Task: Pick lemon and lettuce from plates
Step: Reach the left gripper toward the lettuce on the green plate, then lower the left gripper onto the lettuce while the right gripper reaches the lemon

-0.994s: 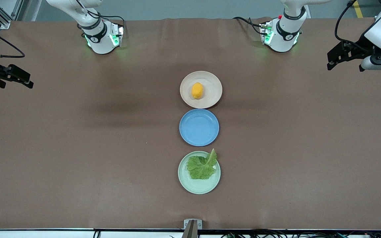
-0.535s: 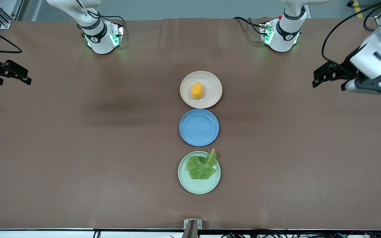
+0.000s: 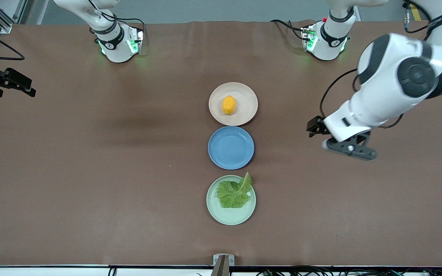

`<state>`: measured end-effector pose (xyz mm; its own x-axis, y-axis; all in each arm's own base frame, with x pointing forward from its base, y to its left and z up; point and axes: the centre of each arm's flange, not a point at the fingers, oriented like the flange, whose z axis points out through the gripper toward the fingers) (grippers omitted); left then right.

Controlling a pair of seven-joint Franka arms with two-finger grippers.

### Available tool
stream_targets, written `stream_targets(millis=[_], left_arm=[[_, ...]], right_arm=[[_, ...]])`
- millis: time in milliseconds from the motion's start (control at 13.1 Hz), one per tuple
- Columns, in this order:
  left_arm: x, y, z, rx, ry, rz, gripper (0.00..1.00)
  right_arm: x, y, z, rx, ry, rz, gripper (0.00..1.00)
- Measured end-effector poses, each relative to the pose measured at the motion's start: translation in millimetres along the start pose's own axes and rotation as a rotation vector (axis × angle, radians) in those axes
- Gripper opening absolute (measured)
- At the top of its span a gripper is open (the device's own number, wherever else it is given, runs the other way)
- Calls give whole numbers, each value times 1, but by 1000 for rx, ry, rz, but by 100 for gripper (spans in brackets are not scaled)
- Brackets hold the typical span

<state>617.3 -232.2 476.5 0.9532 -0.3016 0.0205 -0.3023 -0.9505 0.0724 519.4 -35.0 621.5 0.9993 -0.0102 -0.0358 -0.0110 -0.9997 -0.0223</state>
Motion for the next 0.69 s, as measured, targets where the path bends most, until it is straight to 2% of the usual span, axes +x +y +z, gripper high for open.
stream_targets(millis=[382, 535, 688], left_arm=[[34, 60, 85, -30, 75, 90, 100], [40, 89, 118, -48, 108, 127, 100], [49, 105, 155, -69, 167, 141, 100]], right_arm=[[33, 1, 53, -1, -82, 0, 100], [41, -8, 74, 12, -122, 96, 100], [40, -41, 83, 37, -152, 196, 100]])
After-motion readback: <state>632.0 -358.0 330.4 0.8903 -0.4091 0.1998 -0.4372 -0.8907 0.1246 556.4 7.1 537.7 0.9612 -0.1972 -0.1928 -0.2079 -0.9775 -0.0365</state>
